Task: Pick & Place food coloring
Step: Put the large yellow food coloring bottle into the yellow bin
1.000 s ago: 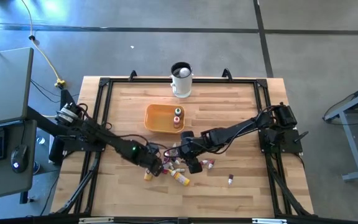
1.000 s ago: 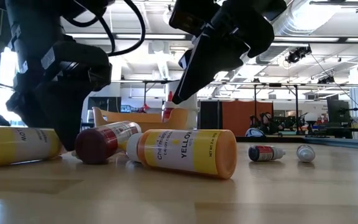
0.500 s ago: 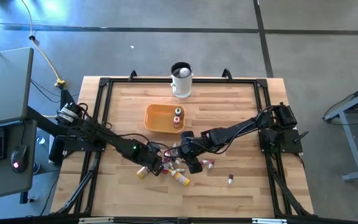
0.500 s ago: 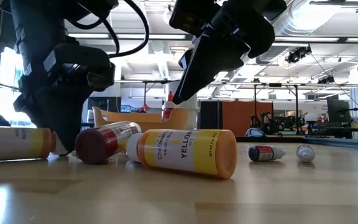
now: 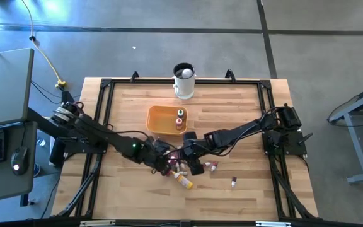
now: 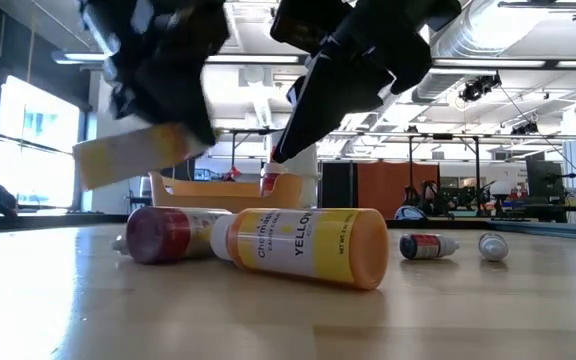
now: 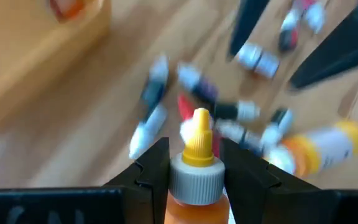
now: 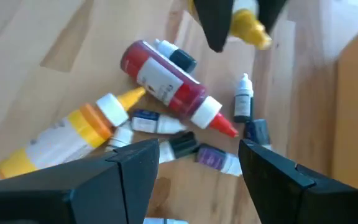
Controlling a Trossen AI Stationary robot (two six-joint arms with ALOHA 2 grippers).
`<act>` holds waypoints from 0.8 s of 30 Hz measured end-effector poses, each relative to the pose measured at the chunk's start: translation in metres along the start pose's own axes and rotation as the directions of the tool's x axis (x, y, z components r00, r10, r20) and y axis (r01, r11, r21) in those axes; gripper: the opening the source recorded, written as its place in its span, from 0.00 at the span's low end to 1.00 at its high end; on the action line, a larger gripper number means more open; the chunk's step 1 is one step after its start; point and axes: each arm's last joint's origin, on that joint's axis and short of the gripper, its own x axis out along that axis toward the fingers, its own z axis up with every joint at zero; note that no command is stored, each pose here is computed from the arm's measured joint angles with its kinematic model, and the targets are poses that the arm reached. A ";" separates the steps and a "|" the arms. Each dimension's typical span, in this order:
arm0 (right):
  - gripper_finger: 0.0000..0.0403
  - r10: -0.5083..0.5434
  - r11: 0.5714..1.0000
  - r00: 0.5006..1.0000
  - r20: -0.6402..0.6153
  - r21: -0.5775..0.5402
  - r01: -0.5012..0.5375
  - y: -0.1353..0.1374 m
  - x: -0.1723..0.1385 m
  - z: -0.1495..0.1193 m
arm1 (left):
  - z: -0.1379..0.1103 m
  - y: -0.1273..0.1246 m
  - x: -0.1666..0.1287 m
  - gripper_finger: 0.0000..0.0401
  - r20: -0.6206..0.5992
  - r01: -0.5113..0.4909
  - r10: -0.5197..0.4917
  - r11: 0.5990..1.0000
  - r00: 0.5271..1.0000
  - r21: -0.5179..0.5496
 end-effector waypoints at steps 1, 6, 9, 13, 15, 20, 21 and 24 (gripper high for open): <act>0.53 -0.013 1.000 1.000 0.002 -0.001 0.013 0.000 0.000 0.000 | 0.002 -0.001 -0.004 0.29 0.032 -0.002 0.002 1.000 0.999 0.015; 0.53 -0.079 0.997 0.996 0.037 0.000 0.079 -0.003 0.000 0.004 | 0.006 0.001 -0.028 0.29 0.185 -0.073 0.055 0.993 0.981 0.092; 0.53 -0.117 0.993 0.990 0.076 0.032 0.115 -0.004 -0.001 0.008 | 0.008 0.000 -0.045 0.29 0.300 -0.107 0.071 0.989 0.951 0.106; 0.53 -0.178 0.983 0.978 0.113 0.075 0.170 -0.008 -0.005 0.012 | 0.007 -0.004 -0.071 0.29 0.462 -0.159 0.083 0.979 0.883 0.127; 0.53 -0.194 0.980 0.971 0.139 0.078 0.185 -0.010 -0.013 0.017 | 0.003 -0.004 -0.084 0.29 0.513 -0.186 0.085 0.971 0.854 0.150; 0.53 -0.223 0.974 0.957 0.186 0.091 0.209 -0.014 -0.039 0.025 | -0.006 -0.002 -0.094 0.29 0.600 -0.256 0.120 0.956 0.791 0.145; 0.53 -0.225 0.973 0.956 0.189 0.092 0.211 -0.014 -0.045 0.026 | -0.007 -0.001 -0.093 0.29 0.615 -0.276 0.138 0.952 0.776 0.135; 0.53 -0.270 0.962 0.948 0.169 0.092 0.258 -0.015 -0.064 0.026 | -0.010 0.004 -0.088 0.29 0.629 -0.309 0.167 0.943 0.759 0.122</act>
